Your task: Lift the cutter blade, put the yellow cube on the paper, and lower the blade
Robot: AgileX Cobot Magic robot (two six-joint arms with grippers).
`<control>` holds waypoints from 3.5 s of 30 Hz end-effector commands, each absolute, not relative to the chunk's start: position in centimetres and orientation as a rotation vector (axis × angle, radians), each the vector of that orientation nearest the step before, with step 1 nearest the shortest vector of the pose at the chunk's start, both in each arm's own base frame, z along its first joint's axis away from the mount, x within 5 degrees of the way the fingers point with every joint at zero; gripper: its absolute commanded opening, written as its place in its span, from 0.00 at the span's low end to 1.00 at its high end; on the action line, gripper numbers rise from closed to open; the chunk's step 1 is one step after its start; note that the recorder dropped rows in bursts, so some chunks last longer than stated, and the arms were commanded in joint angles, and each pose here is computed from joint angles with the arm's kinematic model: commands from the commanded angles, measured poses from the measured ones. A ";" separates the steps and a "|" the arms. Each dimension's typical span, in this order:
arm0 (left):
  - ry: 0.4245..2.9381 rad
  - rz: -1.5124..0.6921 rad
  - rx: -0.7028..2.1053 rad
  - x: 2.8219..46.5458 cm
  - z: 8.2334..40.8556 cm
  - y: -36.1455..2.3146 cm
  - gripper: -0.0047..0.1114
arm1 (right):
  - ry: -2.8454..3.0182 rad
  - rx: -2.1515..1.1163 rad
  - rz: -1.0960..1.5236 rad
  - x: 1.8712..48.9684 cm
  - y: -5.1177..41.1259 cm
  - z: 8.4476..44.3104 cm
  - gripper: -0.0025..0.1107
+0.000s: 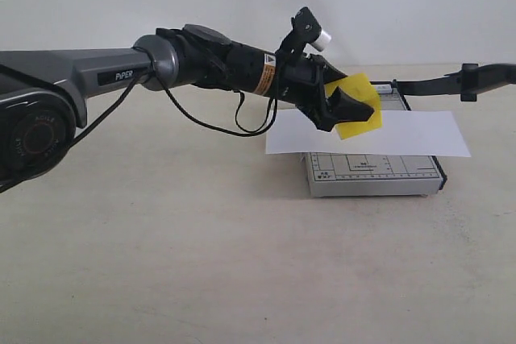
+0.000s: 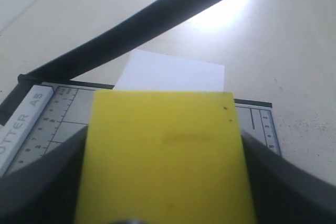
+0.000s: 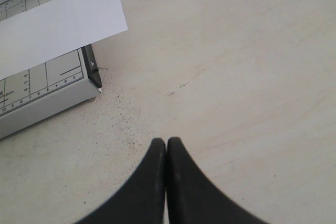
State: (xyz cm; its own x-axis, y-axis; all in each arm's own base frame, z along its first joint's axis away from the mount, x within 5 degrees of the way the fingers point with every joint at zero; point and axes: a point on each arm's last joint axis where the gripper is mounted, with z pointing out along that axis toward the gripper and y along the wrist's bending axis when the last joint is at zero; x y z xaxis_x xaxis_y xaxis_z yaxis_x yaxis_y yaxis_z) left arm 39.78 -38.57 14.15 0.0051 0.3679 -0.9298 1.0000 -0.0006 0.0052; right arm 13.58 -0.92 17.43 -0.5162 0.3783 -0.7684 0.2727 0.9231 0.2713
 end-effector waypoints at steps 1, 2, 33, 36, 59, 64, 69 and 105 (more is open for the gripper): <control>1.456 -1.007 1.481 39.6 14.7 -38.8 0.08 | 2.137 0.450 0.130 13.7 -1.0 17.5 0.02; 1.461 -1.009 1.482 39.6 14.4 -38.8 0.08 | 2.137 0.450 0.130 13.7 -1.0 17.5 0.02; 1.464 -1.049 1.448 39.8 13.8 -38.8 0.75 | 2.139 0.448 0.130 13.7 -1.0 17.5 0.02; 1.436 -1.057 1.419 40.0 15.9 -38.4 0.75 | 2.141 0.449 0.132 13.7 -1.0 17.5 0.02; 1.728 -1.467 1.112 42.7 27.8 -27.4 0.08 | 2.168 0.425 0.130 13.6 -0.9 17.3 0.02; 1.756 -1.499 1.091 42.2 28.2 -27.7 0.08 | 2.171 0.408 0.121 13.6 -0.9 17.3 0.02; 1.722 -1.525 1.154 39.1 30.5 -29.3 0.08 | 2.173 0.394 0.113 13.6 -0.9 17.3 0.02; 1.743 0.064 -0.951 25.0 29.0 15.1 0.08 | 2.158 0.393 0.105 13.6 -0.9 17.4 0.02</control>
